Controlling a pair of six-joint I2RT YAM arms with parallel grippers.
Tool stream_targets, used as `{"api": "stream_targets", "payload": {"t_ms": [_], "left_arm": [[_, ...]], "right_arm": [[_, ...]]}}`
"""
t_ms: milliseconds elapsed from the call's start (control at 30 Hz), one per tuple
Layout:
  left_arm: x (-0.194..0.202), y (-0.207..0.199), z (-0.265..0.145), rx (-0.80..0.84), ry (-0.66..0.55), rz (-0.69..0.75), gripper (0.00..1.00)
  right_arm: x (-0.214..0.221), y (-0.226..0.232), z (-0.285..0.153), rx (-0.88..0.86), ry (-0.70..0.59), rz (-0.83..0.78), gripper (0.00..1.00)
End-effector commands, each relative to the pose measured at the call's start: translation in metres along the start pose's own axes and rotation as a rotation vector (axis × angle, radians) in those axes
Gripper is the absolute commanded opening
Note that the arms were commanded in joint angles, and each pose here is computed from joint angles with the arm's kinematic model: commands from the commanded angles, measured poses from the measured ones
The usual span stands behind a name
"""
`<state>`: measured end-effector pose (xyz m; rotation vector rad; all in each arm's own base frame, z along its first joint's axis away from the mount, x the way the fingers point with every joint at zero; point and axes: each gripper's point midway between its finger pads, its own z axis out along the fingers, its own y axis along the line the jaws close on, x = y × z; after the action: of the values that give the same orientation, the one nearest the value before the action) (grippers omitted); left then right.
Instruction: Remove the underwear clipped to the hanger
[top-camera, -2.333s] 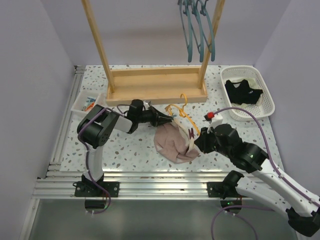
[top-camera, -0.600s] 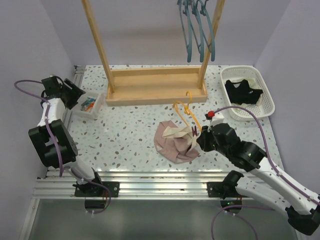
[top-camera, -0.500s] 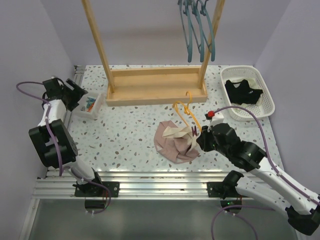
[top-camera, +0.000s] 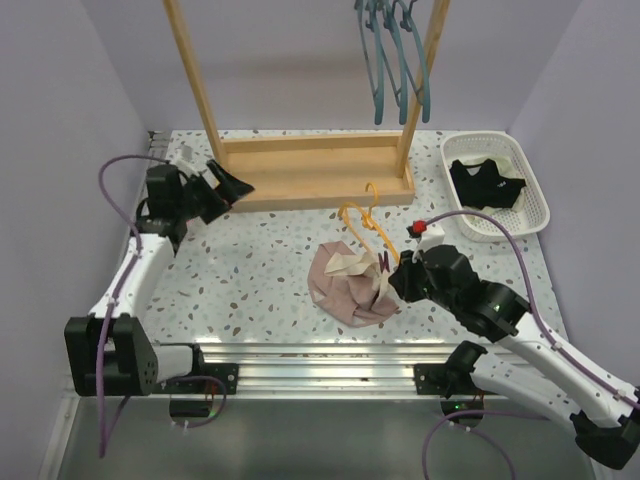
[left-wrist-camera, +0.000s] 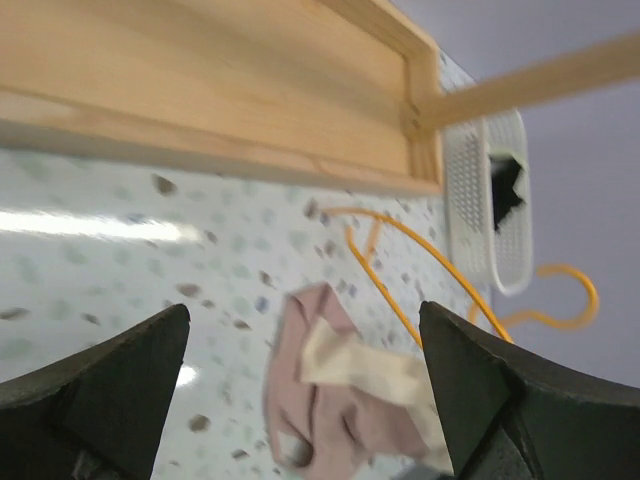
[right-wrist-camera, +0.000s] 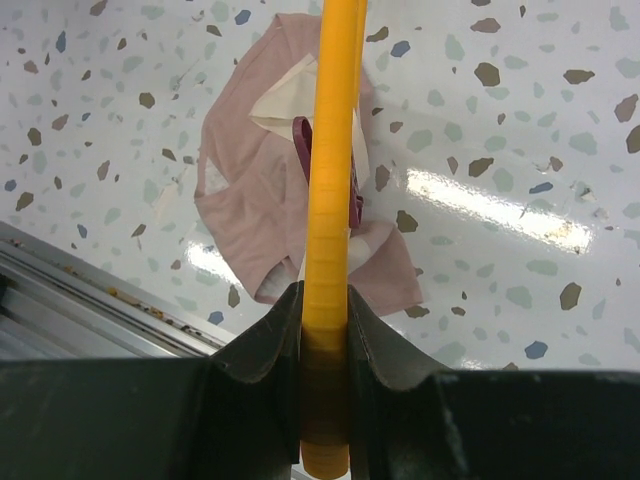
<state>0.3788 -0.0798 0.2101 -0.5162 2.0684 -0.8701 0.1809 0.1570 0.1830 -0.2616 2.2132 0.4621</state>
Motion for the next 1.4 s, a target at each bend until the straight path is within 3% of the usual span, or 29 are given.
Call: {"api": "stream_targets", "payload": {"t_ms": [0,133,200,400,800,1133,1367], "left_arm": [[0.061,-0.052,-0.003,0.166,0.127,-0.047,1.00],[0.132,-0.106,-0.002,0.278,0.301,-0.029,1.00],[0.139,-0.125,0.004,0.307,0.299,-0.011,1.00],[0.187,-0.177,0.022,0.413,0.459,-0.015,1.00],[0.265,-0.197,0.055,0.393,0.699,-0.013,1.00],[0.282,-0.186,0.046,0.358,0.739,0.000,1.00],[0.264,-0.195,0.031,0.393,0.646,-0.037,1.00]], "right_arm": [[-0.020,0.019,0.002,-0.073,-0.054,0.012,0.00],[-0.022,0.023,0.004,-0.088,-0.053,0.005,0.00],[-0.023,0.024,0.005,-0.094,-0.051,0.002,0.00],[-0.023,0.026,0.005,-0.098,-0.045,-0.006,0.00],[-0.025,0.020,0.003,-0.072,-0.058,-0.013,0.00],[-0.029,0.015,0.004,-0.043,-0.082,-0.011,0.00],[-0.030,0.007,0.008,0.013,-0.087,0.008,0.00]]}}
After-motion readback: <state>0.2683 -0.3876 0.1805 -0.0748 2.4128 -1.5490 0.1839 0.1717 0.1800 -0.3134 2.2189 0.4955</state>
